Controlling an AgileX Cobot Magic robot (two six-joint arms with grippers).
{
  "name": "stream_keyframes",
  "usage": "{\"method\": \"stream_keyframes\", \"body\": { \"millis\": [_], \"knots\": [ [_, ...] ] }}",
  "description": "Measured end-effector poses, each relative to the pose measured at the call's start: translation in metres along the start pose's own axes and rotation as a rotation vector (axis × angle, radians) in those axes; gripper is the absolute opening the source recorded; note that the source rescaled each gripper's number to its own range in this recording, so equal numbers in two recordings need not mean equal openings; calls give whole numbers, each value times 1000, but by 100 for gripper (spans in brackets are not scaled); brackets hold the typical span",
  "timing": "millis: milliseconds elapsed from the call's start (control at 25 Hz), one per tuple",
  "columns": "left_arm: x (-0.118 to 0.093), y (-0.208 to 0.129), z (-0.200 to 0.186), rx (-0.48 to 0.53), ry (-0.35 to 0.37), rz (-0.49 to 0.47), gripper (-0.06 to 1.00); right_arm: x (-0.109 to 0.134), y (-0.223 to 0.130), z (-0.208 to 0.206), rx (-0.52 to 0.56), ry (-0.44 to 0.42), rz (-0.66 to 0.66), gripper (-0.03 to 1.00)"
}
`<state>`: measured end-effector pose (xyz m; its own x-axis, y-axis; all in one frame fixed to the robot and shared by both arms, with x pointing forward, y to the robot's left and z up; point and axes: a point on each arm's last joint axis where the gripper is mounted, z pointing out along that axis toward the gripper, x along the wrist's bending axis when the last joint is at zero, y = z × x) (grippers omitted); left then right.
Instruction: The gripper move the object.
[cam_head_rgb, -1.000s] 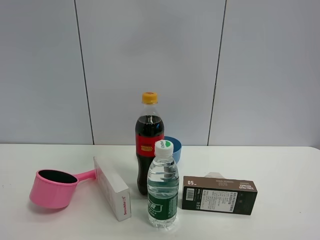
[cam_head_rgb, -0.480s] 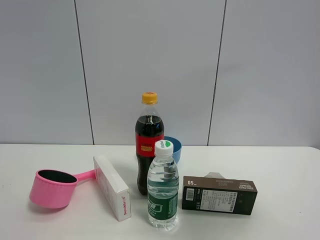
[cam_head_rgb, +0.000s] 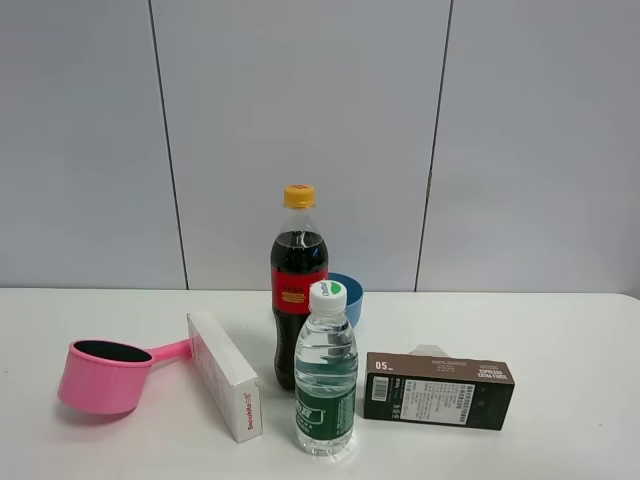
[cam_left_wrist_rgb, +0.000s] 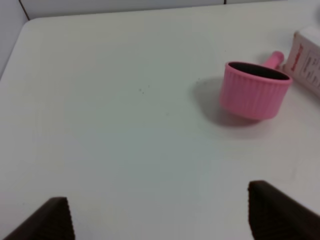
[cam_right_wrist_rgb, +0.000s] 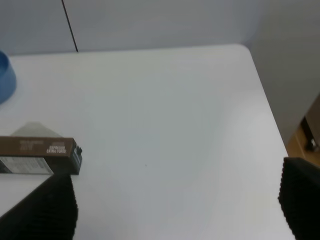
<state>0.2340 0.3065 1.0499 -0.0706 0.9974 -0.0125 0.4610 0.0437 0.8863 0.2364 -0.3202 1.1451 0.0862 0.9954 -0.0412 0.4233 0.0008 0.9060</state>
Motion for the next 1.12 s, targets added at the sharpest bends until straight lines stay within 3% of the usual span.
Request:
{"method": "stream_keyframes", "body": {
  "millis": [240,360,440,800,1120],
  "knots": [
    [0,0,0,0,0,0,100,2,-44,-3,-66,65,35,83],
    [0,0,0,0,0,0,100,19,-75,18,26,206,89,83],
    [0,0,0,0,0,0,100,24,-86,32,74,235,86,83],
    [0,0,0,0,0,0,100,27,-87,36,56,128,99,82],
    [0,0,0,0,0,0,100,28,-87,35,53,135,66,82]
  ]
}}
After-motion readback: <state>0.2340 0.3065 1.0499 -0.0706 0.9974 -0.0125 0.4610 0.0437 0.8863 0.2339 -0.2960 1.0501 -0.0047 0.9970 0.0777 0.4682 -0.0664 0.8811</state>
